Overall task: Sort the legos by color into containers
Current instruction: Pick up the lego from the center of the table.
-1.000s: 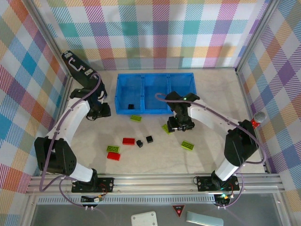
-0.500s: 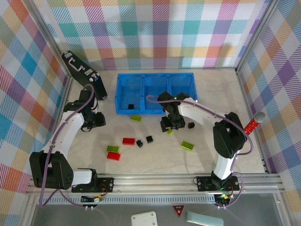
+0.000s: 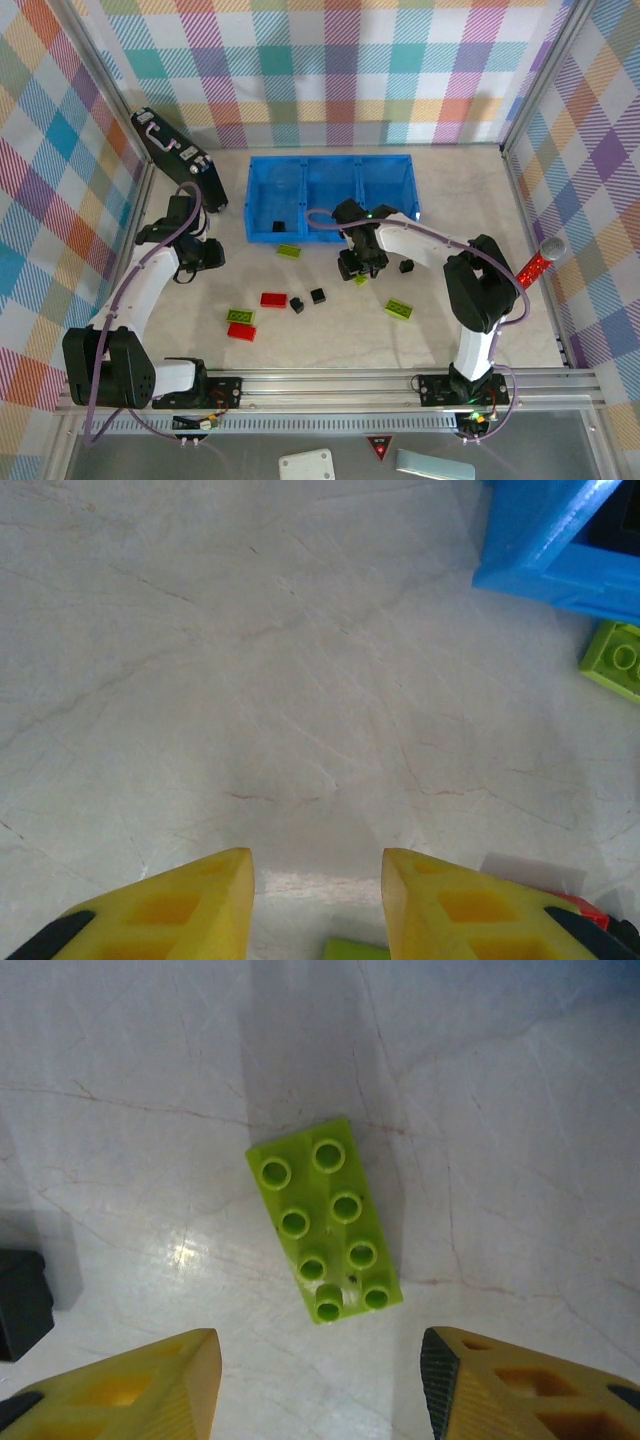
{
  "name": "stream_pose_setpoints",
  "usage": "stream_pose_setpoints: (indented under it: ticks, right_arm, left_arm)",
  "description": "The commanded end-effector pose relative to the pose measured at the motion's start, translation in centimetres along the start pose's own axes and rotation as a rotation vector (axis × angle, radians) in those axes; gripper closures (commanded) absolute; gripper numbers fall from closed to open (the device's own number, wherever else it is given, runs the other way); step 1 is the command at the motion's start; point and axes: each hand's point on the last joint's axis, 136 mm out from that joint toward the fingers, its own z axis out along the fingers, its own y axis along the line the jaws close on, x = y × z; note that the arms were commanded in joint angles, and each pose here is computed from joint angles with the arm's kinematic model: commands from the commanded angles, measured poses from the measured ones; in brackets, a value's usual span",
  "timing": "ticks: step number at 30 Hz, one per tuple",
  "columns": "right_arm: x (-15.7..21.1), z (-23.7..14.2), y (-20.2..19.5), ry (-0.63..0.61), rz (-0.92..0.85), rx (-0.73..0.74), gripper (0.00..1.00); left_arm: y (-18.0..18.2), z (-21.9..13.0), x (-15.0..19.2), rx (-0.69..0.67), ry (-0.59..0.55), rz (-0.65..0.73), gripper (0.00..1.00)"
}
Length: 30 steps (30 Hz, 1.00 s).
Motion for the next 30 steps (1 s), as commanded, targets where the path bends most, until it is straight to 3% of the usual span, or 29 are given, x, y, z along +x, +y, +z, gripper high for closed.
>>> stream_pose_setpoints:
  ticks: [1,16,30]
  right_arm:
    - [-0.1,1.3,-0.1,-0.022,-0.073,0.007,0.44]
    - [1.8,4.0,-0.4,0.007,-0.182,0.004,0.45]
    - [2.0,4.8,-0.7,0.032,-0.184,0.025,0.55]
  left_arm:
    - [0.3,-0.2,0.1,0.006,-0.014,0.007,0.62]
    - [0.2,0.1,0.0,0.012,-0.004,0.007,0.62]
    - [0.1,0.1,-0.1,0.019,-0.006,0.012,0.62]
